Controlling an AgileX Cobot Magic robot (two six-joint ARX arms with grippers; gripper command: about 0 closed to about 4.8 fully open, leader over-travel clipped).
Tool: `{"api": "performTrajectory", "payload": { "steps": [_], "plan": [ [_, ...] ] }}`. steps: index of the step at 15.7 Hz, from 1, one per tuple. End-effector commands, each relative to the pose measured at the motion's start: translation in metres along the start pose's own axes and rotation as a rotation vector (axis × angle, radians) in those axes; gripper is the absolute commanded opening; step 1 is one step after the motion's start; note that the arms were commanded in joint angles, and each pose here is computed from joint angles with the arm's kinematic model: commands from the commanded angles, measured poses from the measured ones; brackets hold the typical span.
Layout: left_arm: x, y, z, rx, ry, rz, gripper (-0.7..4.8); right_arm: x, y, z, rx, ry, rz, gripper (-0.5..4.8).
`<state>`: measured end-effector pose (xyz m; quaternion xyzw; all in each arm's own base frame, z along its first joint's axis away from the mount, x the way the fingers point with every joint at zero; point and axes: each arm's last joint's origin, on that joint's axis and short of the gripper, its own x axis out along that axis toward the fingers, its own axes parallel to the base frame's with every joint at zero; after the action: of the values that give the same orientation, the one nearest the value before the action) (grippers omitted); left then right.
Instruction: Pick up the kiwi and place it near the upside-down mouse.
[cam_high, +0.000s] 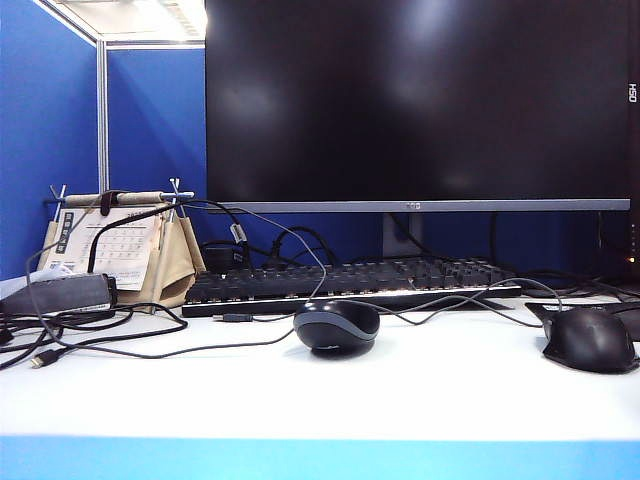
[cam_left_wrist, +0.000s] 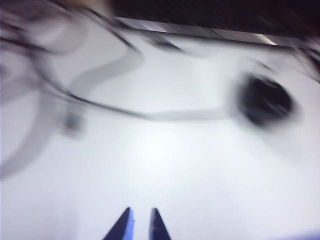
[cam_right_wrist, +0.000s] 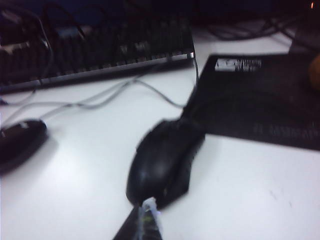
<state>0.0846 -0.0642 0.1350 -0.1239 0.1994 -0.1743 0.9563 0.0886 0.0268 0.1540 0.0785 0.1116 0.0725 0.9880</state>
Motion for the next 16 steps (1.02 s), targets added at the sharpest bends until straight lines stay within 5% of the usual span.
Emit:
{"api": "performTrajectory", "payload": {
  "steps": [1,6,8,10,13,16],
  "plan": [
    [0.000,-0.002,-0.004,0.009,0.082,-0.104,0.57,-0.001,0.001,0.006,0.015,-0.050,0.015,-0.05],
    [0.000,0.000,-0.003,0.042,0.045,-0.033,0.57,-0.001,0.001,0.005,0.013,-0.042,0.014,-0.05],
    [-0.001,-0.004,0.000,0.039,0.060,-0.132,0.57,-0.001,0.001,0.005,0.014,-0.043,0.014,-0.05],
    [-0.010,-0.018,0.026,0.042,0.020,-0.287,0.57,-0.001,0.003,0.005,0.013,-0.034,0.063,-0.05],
    [-0.030,-0.036,0.078,0.159,-0.109,-0.340,0.57,-0.001,0.004,0.006,0.015,-0.047,0.092,-0.05],
    [-0.022,-0.053,0.109,0.186,-0.031,-0.313,0.57,-0.002,0.006,0.018,0.032,-0.168,0.126,0.30]
  ]
}}
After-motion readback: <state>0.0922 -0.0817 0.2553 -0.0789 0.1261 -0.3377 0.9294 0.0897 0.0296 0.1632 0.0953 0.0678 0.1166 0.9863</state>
